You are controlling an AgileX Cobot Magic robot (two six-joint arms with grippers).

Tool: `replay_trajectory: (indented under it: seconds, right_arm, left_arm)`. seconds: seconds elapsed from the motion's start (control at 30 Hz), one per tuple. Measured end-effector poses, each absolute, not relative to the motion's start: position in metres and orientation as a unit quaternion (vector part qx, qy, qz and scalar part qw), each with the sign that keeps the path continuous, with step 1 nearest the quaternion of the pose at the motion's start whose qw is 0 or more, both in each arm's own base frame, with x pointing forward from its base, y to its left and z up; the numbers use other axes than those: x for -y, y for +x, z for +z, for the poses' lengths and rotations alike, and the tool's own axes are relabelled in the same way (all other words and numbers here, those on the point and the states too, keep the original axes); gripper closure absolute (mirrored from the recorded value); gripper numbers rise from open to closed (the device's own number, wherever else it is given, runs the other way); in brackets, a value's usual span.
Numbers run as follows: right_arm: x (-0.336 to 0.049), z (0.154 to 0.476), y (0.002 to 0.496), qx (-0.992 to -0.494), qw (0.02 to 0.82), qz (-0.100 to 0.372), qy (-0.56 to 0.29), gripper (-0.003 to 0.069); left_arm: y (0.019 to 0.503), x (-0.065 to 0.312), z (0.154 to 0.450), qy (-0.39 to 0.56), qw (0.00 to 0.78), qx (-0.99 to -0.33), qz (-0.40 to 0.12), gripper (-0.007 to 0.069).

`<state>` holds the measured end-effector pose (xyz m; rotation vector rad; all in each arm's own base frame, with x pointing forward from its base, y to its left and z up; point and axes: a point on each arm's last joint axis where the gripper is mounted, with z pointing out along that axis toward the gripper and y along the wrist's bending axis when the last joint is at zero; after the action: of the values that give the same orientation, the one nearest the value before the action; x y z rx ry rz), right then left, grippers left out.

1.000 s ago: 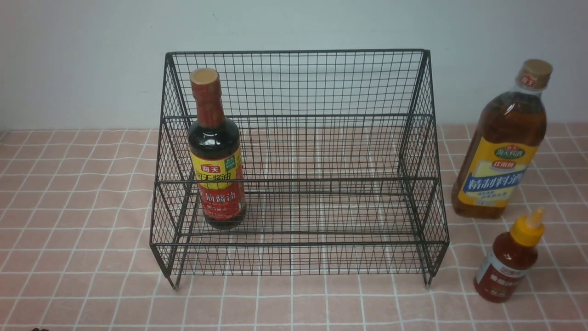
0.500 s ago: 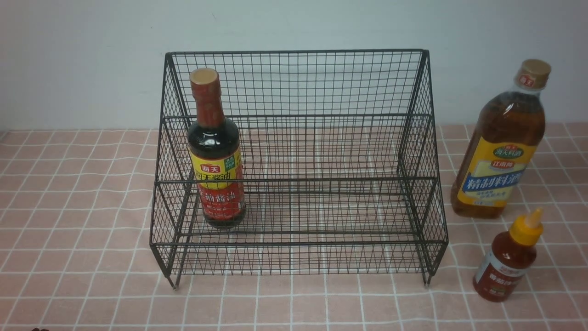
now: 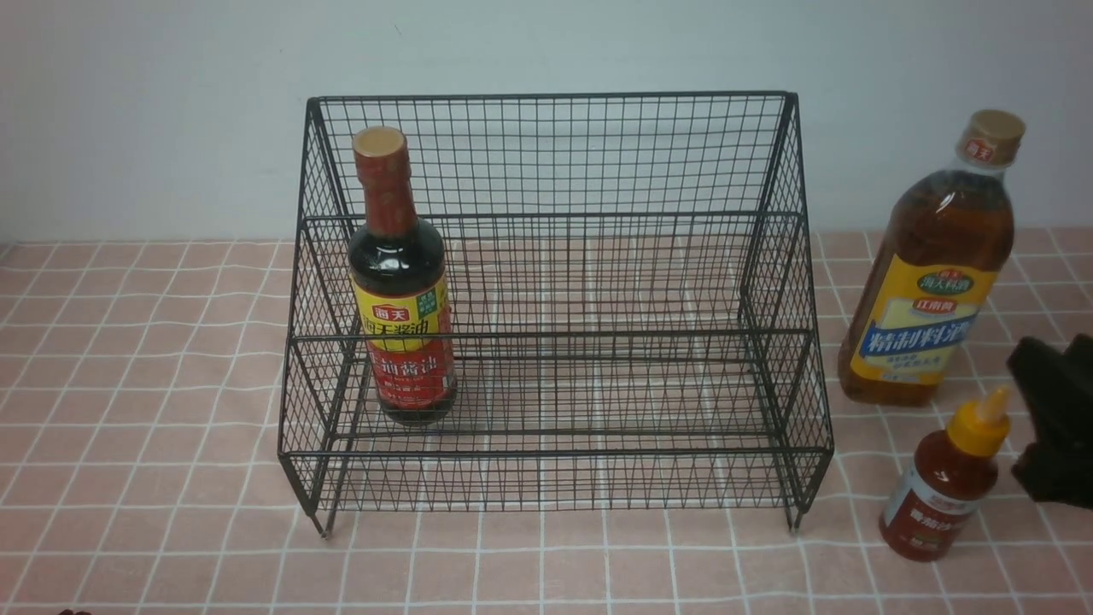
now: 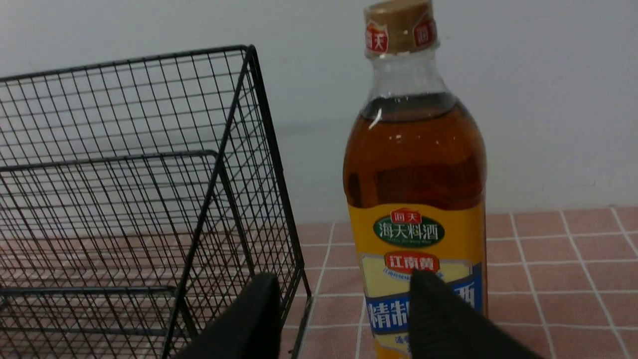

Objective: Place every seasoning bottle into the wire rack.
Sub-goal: Use the right arm to grab the condiment bottle closest to it, then use the right arm to put the condiment bottle back on the shelf

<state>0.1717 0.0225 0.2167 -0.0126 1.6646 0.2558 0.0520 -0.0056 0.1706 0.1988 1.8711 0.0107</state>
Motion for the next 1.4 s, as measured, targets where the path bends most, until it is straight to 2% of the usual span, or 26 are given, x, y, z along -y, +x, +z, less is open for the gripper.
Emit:
replay_trajectory:
  seconds: [0.07, 0.13, 0.33, 0.43, 0.47, 0.5, 0.53, 0.57, 0.6, 0.7, 0.87, 1.07, 1.13, 1.27, 1.3, 1.33, 1.4]
  right_arm:
    - [-0.023, 0.213, 0.175, -0.741, 0.662, 0.111, -0.009, 0.026]
    - [-0.024, 0.202, 0.183, -0.751, 0.652, 0.102, -0.023, 0.0188]
    - [-0.027, 0.183, 0.198, -0.761, 0.64, 0.105, -0.028, 0.0161]
    - [-0.028, 0.168, 0.205, -0.771, 0.627, 0.109, -0.026, 0.0197]
    - [-0.028, 0.164, 0.206, -0.775, 0.622, 0.11, -0.025, 0.0239]
    - [-0.028, 0.163, 0.206, -0.776, 0.621, 0.11, -0.025, 0.0247]
    - [-0.028, 0.16, 0.207, -0.778, 0.618, 0.11, -0.024, 0.0324]
    - [-0.028, 0.16, 0.207, -0.779, 0.617, 0.11, -0.024, 0.0335]
    - [-0.028, 0.16, 0.207, -0.777, 0.62, 0.108, -0.026, 0.0389]
    - [-0.028, 0.166, 0.206, -0.771, 0.627, 0.11, -0.029, 0.0395]
    - [-0.028, 0.192, 0.199, -0.732, 0.672, 0.111, -0.035, 0.0395]
    - [-0.032, 0.264, 0.192, -0.643, 0.754, 0.102, -0.083, 0.0395]
    - [-0.033, 0.279, 0.191, -0.629, 0.766, 0.101, -0.092, 0.0395]
    - [-0.04, 0.317, 0.191, -0.591, 0.788, 0.14, -0.104, 0.0395]
    - [-0.04, 0.318, 0.191, -0.59, 0.788, 0.14, -0.108, 0.0395]
    - [-0.05, 0.325, 0.193, -0.584, 0.784, 0.165, -0.131, 0.0395]
    - [-0.056, 0.327, 0.195, -0.583, 0.779, 0.179, -0.145, 0.0395]
  left_arm:
    - [0.052, 0.006, 0.171, 0.085, 0.589, -0.804, 0.005, 0.0632]
    - [0.052, 0.006, 0.171, 0.085, 0.589, -0.804, 0.005, 0.0632]
    - [0.052, 0.006, 0.171, 0.085, 0.589, -0.804, 0.005, 0.0632]
    - [0.052, 0.006, 0.171, 0.085, 0.589, -0.804, 0.005, 0.0632]
    - [0.052, 0.006, 0.171, 0.085, 0.589, -0.804, 0.005, 0.0632]
    - [0.052, 0.006, 0.171, 0.085, 0.589, -0.804, 0.005, 0.0632]
    - [0.052, 0.006, 0.171, 0.085, 0.589, -0.804, 0.005, 0.0632]
    - [0.052, 0.006, 0.171, 0.085, 0.589, -0.804, 0.005, 0.0632]
    - [0.052, 0.006, 0.171, 0.085, 0.589, -0.804, 0.005, 0.0632]
    - [0.052, 0.006, 0.171, 0.085, 0.589, -0.804, 0.005, 0.0632]
    - [0.052, 0.006, 0.171, 0.085, 0.589, -0.804, 0.005, 0.0632]
    - [0.052, 0.006, 0.171, 0.085, 0.589, -0.804, 0.005, 0.0632]
    - [0.052, 0.006, 0.171, 0.085, 0.589, -0.804, 0.005, 0.0632]
    - [0.052, 0.006, 0.171, 0.085, 0.589, -0.804, 0.005, 0.0632]
    - [0.052, 0.006, 0.171, 0.085, 0.589, -0.804, 0.005, 0.0632]
    - [0.052, 0.006, 0.171, 0.085, 0.589, -0.804, 0.005, 0.0632]
    - [0.052, 0.006, 0.171, 0.085, 0.589, -0.804, 0.005, 0.0632]
